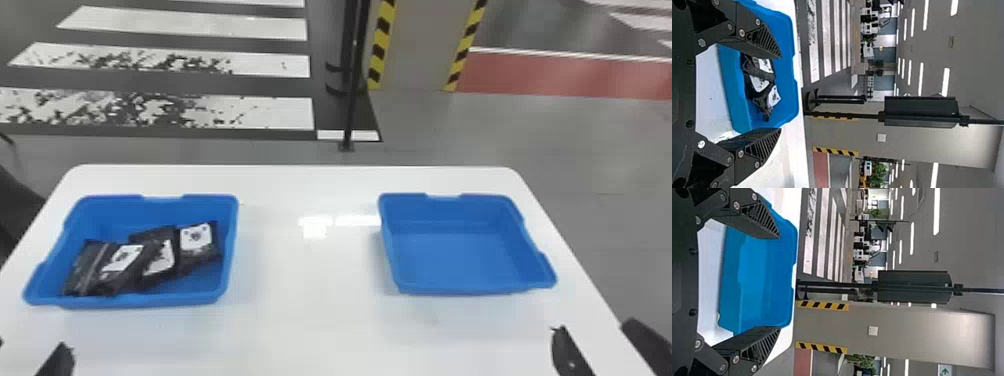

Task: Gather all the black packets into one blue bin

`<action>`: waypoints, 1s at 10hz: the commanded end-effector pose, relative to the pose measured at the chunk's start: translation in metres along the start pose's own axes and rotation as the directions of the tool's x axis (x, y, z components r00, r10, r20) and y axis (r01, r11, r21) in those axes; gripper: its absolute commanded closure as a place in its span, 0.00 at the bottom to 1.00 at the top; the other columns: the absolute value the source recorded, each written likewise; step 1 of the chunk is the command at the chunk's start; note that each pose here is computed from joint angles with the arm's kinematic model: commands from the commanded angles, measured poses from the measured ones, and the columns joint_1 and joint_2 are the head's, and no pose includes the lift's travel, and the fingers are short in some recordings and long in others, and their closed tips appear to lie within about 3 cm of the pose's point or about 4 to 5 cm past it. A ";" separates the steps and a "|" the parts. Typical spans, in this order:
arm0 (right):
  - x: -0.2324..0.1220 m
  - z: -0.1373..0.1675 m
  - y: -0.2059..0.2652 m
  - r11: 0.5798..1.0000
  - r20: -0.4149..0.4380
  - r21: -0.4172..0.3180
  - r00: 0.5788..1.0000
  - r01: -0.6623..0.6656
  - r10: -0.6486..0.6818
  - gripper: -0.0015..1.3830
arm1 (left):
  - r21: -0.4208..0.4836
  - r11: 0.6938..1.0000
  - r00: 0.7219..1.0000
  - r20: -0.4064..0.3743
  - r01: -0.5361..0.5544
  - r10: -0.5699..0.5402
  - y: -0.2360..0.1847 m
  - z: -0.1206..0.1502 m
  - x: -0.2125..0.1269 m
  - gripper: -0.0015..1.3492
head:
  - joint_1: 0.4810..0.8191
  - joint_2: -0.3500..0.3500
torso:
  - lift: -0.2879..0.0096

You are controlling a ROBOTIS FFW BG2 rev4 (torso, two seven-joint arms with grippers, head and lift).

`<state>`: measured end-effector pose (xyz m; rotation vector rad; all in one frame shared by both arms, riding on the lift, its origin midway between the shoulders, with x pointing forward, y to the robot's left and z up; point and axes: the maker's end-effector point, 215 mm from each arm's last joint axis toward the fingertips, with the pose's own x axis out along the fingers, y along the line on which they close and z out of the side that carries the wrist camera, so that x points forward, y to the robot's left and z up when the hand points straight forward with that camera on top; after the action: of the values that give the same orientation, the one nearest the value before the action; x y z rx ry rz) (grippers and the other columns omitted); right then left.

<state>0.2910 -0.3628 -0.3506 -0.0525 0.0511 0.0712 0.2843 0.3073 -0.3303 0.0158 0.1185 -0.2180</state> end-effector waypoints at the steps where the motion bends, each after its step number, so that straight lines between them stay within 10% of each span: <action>1: -0.001 -0.001 -0.001 1.000 -0.001 0.006 1.000 0.005 -0.005 0.16 | -0.005 1.000 1.000 -0.008 -0.001 0.001 0.001 -0.003 0.000 0.31 | 0.63 0.33 | 0.60; 10: 0.000 0.004 0.000 1.000 0.009 0.006 1.000 0.003 -0.003 0.16 | -0.015 1.000 1.000 -0.010 0.002 -0.003 0.001 -0.009 0.005 0.31 | 0.63 0.33 | 0.60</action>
<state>0.2915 -0.3623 -0.3470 -0.0495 0.0439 0.0715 0.2879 0.3067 -0.3401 0.0027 0.1314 -0.2201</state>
